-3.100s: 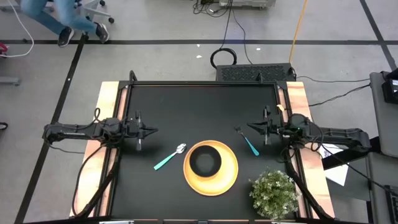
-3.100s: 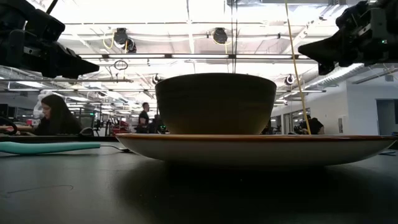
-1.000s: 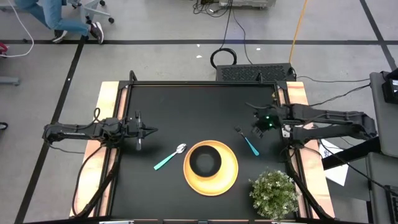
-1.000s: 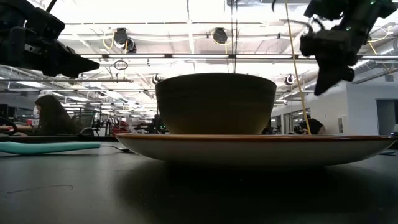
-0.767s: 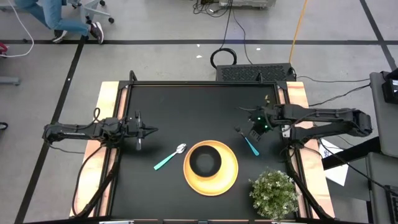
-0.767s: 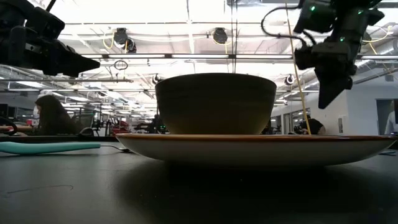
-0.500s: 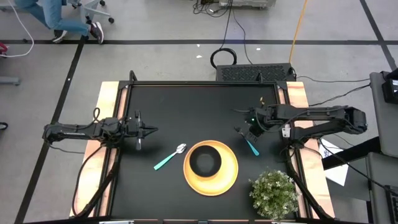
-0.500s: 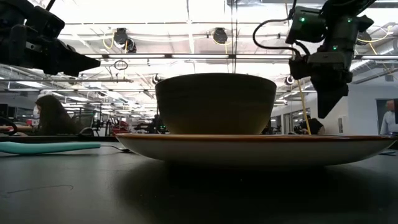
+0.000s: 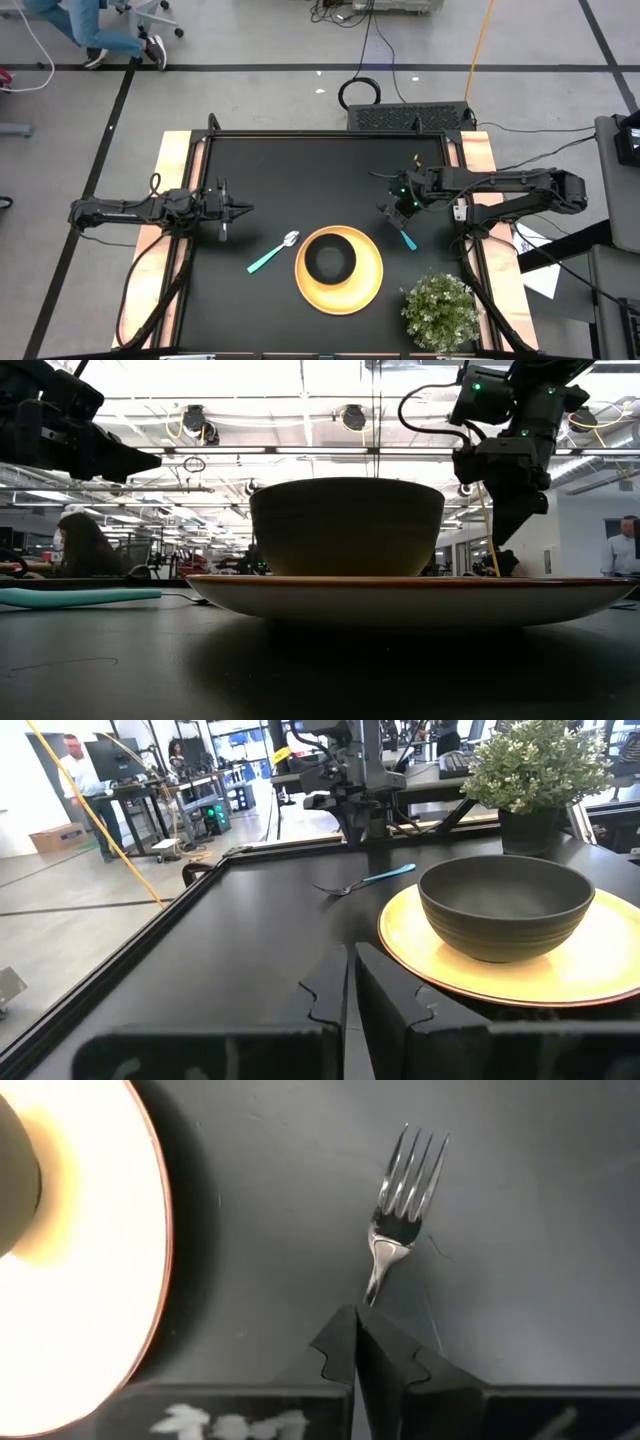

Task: Pick and place plate/cup/fork/spoon on tray
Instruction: Put the blue fork on the yellow plate beside the black bowl

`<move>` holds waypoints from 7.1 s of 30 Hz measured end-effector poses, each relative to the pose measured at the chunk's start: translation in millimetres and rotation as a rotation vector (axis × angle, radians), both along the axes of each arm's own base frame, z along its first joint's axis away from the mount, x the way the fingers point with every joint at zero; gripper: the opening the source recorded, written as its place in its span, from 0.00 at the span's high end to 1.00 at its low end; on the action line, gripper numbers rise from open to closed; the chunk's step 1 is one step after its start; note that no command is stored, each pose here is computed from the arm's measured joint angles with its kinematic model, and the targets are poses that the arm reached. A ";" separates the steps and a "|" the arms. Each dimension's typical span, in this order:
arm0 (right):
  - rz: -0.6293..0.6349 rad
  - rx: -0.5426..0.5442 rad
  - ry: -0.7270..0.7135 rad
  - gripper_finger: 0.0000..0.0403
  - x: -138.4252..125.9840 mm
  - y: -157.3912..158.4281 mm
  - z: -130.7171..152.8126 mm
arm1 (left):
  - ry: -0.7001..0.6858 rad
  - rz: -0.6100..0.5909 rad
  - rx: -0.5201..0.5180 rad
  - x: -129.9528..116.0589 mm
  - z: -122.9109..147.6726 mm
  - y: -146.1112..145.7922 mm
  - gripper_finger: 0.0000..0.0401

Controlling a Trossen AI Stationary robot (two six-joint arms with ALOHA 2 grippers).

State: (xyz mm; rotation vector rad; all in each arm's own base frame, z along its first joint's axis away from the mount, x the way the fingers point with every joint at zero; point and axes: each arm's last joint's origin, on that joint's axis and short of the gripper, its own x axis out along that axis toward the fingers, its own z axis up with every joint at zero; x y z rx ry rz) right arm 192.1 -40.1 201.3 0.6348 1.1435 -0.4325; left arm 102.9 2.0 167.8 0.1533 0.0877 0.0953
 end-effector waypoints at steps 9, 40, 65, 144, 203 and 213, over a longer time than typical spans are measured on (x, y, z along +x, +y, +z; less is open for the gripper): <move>0.026 0.017 0.027 1.00 -2.3 1.3 -1.3 | 0.001 -0.001 0.000 0.0 -0.1 0.0 0.92; 0.075 0.034 0.002 1.00 -2.5 2.5 -8.7 | 0.023 -0.007 0.000 -0.2 -2.2 -0.2 0.92; 0.047 0.041 0.027 0.57 -4.6 2.6 -9.5 | 0.022 -0.004 0.004 -0.2 -2.0 -0.1 0.92; 0.045 0.024 0.195 0.46 18.8 -15.1 -60.5 | 0.022 -0.011 0.004 -0.1 -2.0 -0.3 0.92; 0.068 -0.002 0.250 0.85 22.6 -8.4 -71.5 | 0.021 -0.011 0.003 -0.2 -2.0 -0.3 0.92; 0.080 0.004 0.242 0.96 23.3 -8.3 -71.5 | 0.021 -0.011 0.003 -0.1 -2.0 -0.3 0.92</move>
